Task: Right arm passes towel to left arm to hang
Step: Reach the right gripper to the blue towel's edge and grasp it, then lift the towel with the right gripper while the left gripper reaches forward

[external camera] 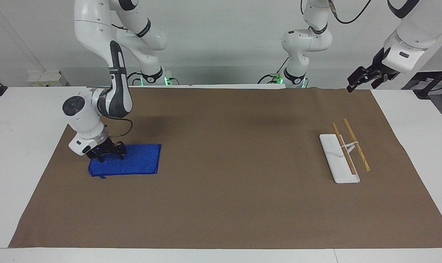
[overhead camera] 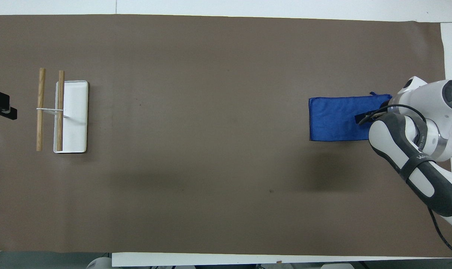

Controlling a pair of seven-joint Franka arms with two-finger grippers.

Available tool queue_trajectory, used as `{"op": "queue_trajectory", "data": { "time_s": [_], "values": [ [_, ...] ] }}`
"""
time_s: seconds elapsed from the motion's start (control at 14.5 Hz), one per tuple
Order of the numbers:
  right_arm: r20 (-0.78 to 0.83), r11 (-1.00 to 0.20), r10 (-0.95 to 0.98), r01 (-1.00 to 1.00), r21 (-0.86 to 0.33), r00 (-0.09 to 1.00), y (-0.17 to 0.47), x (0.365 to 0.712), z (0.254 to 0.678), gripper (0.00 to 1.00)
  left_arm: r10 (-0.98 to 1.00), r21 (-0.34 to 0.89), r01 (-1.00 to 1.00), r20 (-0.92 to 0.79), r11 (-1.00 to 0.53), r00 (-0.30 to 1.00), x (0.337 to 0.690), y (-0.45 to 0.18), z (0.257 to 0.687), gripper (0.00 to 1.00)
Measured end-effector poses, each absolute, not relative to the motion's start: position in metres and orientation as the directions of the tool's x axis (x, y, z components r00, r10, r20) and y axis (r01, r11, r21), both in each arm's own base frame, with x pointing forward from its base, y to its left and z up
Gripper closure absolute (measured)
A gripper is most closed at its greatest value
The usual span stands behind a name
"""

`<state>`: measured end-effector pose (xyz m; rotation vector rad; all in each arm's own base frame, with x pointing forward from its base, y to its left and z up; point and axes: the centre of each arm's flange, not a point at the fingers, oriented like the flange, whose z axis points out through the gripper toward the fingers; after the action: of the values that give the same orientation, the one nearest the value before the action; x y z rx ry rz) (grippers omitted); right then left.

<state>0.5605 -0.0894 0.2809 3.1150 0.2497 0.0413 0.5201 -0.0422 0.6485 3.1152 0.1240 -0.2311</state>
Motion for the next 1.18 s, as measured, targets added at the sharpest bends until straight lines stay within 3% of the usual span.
{"op": "queue_trajectory", "data": {
  "time_s": [0.48, 0.69, 0.9, 1.18],
  "values": [
    [0.033, -0.987, 0.163, 0.162, 0.021, 0.986, -0.088, 0.562, 0.290, 0.93, 0.078, 0.009, 0.080, -0.148, -0.997, 0.986, 0.520, -0.042, 0.648, 0.00],
    [-0.052, -0.985, 0.170, 0.170, -0.008, 0.984, -0.083, 0.563, 0.297, 0.94, 0.078, 0.009, 0.080, -0.148, -0.997, 0.986, 0.520, -0.042, 0.648, 0.00],
    [-0.162, -0.994, 0.108, 0.104, -0.036, 0.981, -0.061, 0.573, 0.334, 0.94, 0.078, 0.009, 0.080, -0.150, -0.997, 0.986, 0.520, -0.042, 0.648, 0.00],
    [-0.312, -0.983, -0.136, -0.167, -0.074, 0.940, 0.043, 0.571, 0.402, 0.94, 0.134, 0.000, 0.135, -0.157, -0.991, 0.978, 0.519, -0.038, 0.647, 0.00]
  ]
}}
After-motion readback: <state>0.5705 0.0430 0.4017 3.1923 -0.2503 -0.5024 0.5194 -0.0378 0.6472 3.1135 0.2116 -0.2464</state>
